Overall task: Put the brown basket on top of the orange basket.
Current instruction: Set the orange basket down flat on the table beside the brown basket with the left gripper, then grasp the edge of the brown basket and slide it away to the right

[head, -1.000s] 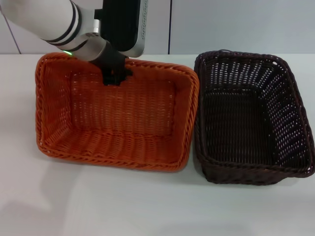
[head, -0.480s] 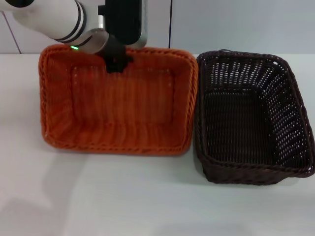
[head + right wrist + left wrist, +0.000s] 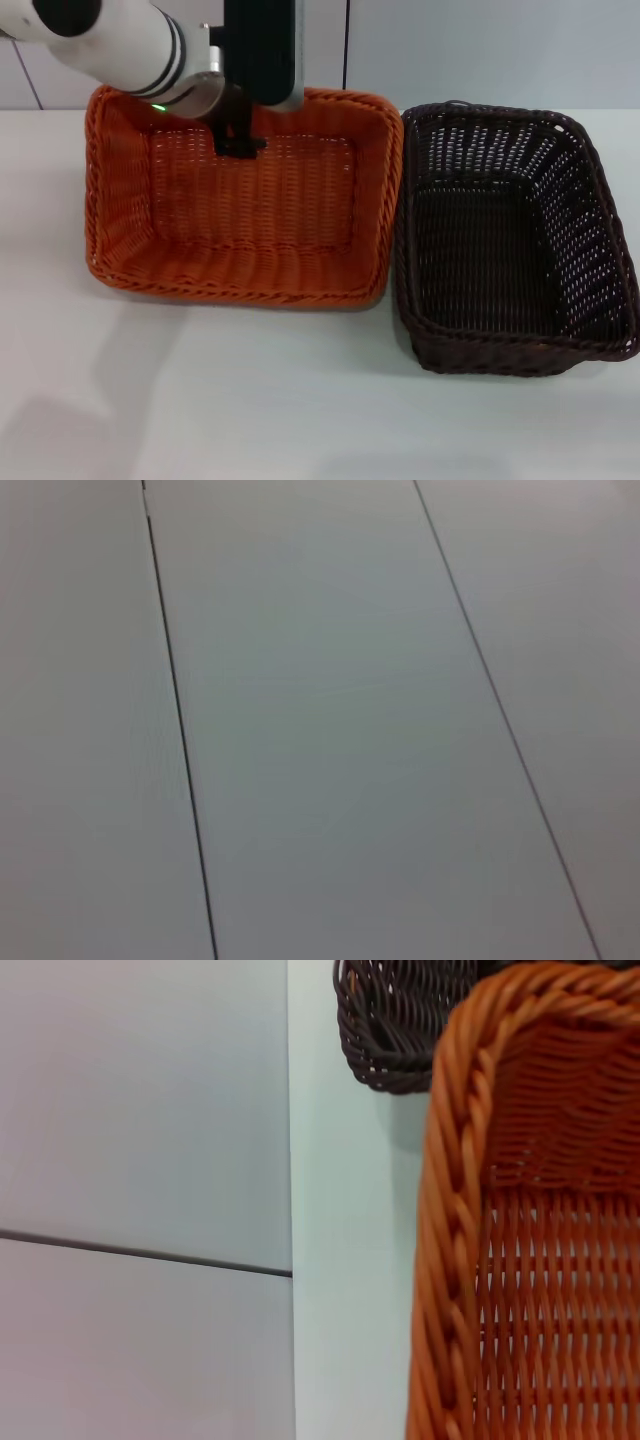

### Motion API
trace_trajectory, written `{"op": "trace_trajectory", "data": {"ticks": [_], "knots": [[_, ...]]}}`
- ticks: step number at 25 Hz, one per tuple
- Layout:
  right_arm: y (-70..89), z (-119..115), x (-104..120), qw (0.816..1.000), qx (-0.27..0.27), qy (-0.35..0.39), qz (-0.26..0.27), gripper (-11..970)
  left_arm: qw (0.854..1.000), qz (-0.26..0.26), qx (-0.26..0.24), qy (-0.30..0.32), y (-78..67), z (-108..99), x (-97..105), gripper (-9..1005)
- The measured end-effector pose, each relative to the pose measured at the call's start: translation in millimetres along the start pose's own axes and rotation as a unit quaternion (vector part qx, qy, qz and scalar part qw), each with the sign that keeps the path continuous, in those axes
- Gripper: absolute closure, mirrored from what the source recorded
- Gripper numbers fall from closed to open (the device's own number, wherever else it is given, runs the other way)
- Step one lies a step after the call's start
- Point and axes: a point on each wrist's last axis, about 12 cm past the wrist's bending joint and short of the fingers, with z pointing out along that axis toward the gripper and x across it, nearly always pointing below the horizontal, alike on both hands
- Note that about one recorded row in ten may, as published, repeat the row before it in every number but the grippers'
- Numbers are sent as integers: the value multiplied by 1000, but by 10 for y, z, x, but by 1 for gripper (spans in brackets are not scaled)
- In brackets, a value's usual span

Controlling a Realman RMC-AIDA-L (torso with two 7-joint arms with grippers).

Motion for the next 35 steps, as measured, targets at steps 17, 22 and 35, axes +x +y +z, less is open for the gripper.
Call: {"op": "trace_trajectory", "data": {"ticks": [17,22,35], "knots": [[11,-2,1,999,-26,7,19,171,999,36,-34,13,20,72,-65,314],[10,8,3,999,-30,9,19,172,998,41,-42,16,48,43,-72,312],[16,0,6,999,-38,13,22,172,996,60,-62,22,59,-52,-113,308]]}}
